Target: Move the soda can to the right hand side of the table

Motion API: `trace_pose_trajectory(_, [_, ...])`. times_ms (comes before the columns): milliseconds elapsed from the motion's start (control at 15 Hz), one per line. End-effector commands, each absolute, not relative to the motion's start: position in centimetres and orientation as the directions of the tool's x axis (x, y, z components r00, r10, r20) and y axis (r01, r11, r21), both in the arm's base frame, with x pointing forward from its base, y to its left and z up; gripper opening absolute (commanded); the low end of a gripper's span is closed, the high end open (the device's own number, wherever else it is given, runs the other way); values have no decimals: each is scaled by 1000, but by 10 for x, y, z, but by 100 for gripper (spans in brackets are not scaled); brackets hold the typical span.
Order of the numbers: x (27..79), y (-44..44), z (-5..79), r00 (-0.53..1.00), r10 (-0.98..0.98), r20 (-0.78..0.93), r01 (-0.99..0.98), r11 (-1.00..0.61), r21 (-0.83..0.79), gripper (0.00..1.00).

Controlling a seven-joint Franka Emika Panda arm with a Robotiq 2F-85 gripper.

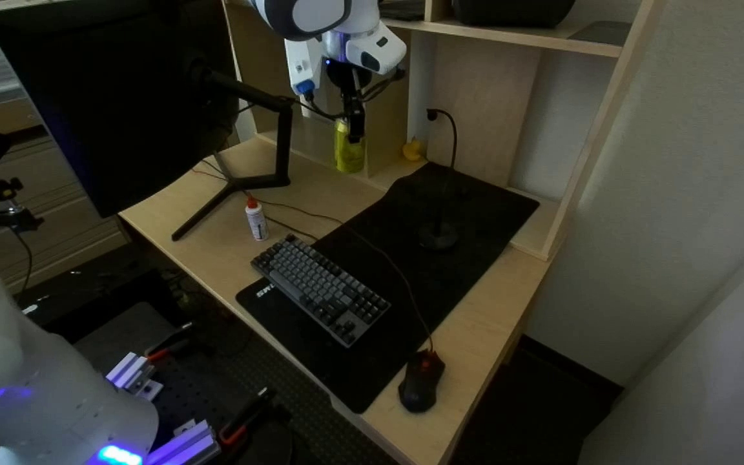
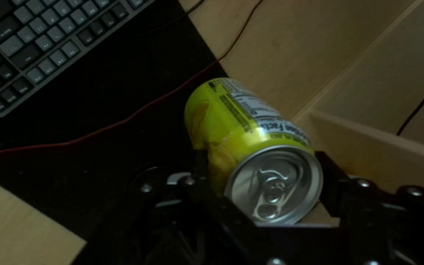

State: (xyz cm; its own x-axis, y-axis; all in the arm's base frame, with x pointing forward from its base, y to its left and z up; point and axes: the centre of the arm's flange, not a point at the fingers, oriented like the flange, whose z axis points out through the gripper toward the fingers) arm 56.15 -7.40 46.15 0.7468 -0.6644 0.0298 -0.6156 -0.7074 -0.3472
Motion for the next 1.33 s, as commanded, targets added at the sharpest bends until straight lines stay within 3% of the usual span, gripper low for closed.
trace_pose_trajectory(0, [560,-153,435,606,-794,34,-752,-587,-299,45])
trace_pose_trajectory(200, [552,-223,409,460,-887,42,-854,-455,-251,45])
trace_pose_trajectory(333, [549,-234,403,431,-902,-28,-864,-403,-303,45])
trace_pose_trajectory(400, [538,-230,408,456,-890,4,-856,-440,-271,70])
trace_pose_trajectory(533, [540,-235,400,434,-901,-19,-866,-412,-283,70])
trace_pose_trajectory(600, [548,-234,394,425,-905,-11,-875,-408,-260,45])
trace_pose_trajectory(1067, [651,-300,361,171,-974,150,-972,-191,-133,45])
trace_pose_trajectory(1200, [665,-312,362,95,-986,133,-975,-120,-189,45])
trace_pose_trajectory(1267, [629,-292,358,149,-979,137,-972,-170,-163,70])
